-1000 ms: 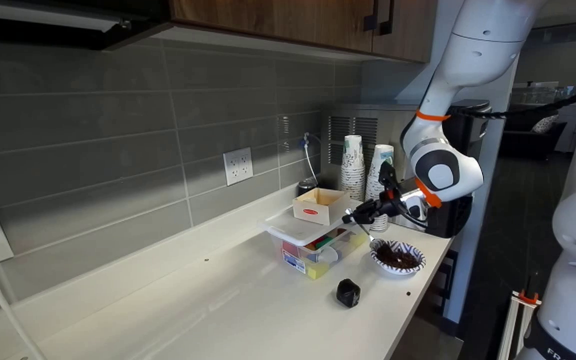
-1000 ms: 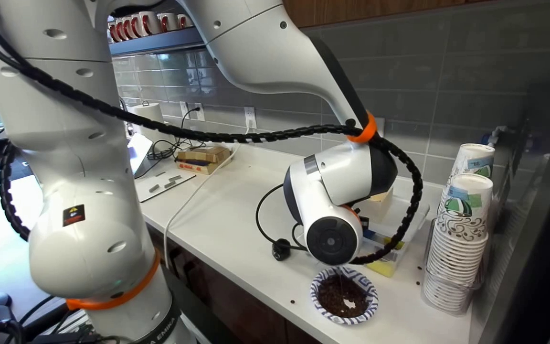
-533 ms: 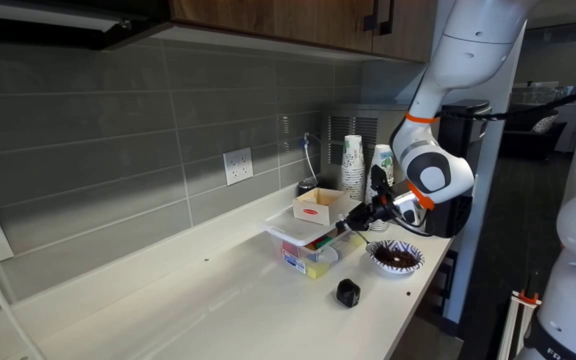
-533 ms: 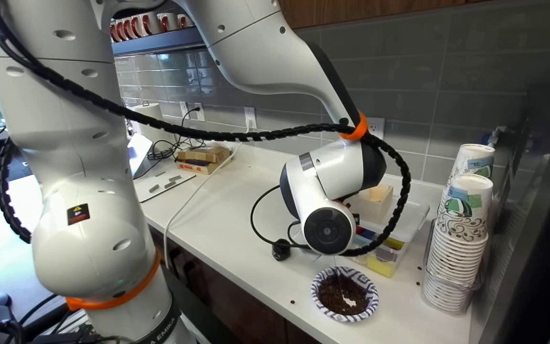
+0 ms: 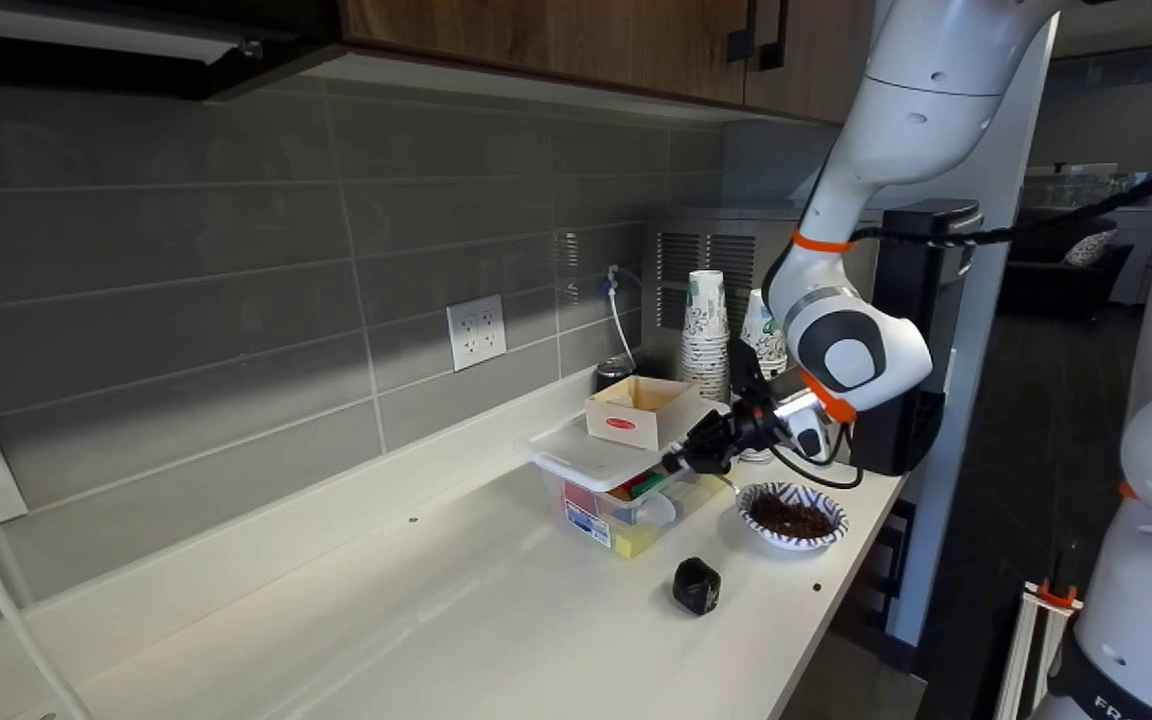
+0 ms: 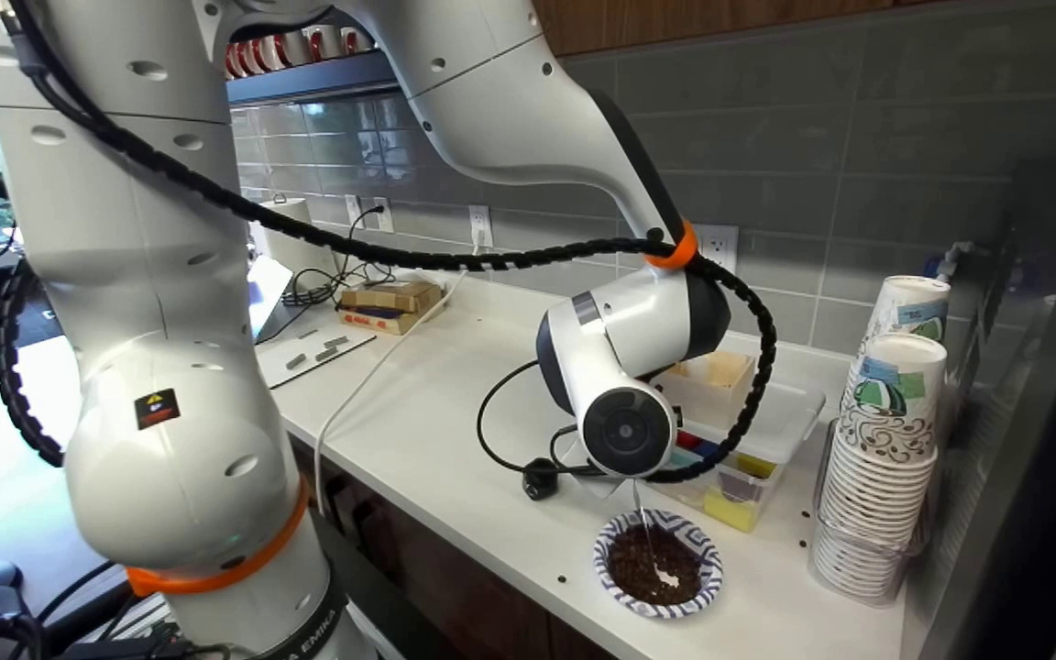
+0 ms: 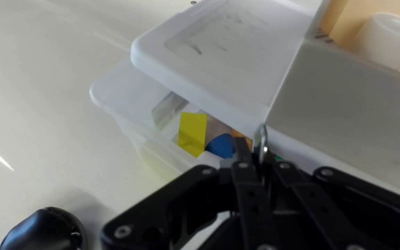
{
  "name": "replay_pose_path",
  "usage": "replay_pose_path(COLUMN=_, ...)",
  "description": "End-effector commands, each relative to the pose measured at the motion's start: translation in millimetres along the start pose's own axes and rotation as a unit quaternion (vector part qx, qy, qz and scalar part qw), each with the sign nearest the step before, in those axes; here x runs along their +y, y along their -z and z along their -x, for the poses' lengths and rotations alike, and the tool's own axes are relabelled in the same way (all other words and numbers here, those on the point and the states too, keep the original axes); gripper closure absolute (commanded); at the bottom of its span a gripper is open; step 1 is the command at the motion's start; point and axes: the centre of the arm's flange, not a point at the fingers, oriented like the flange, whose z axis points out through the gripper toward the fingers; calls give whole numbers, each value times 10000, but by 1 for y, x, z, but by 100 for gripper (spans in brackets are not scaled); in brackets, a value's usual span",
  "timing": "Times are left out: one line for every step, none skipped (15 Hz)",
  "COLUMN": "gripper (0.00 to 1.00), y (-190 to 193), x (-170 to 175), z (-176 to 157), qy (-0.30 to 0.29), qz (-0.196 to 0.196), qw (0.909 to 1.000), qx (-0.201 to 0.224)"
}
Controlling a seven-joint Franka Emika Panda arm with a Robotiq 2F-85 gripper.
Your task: Use the cake slicer to stir in the bowl
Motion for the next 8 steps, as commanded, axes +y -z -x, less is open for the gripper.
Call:
replay_pose_path(gripper=58, y=-16, x=-1, z=-8, qy=65, qz=-87, qw=9998, qx=176)
replay_pose_path(gripper=50, y=-16, x=-3, z=-7, qy=52, qz=-126, qw=9998, qx=166)
replay_pose_path(gripper=43, y=-17, x=-5, z=-8, qy=40, qz=-151, qw=9997, qx=163)
replay_pose_path(gripper=34, y=-17, x=-7, z=-7, qy=33, qz=-176, qw=9997, qx=170)
replay_pose_path(gripper=28, y=-18, x=-8, z=-7, qy=15, qz=-201, qw=9997, qx=169)
replay_pose_path(gripper=21, y=-18, x=-9, z=-7, qy=3, qz=-210, qw=9996, qx=175)
replay_pose_path(gripper=12, y=-18, x=-10, z=-7, qy=-2, qz=-226, qw=9996, qx=183)
replay_pose_path(gripper=5, y=-19, x=-12, z=-8, qy=-9, qz=-237, qw=9995, qx=187)
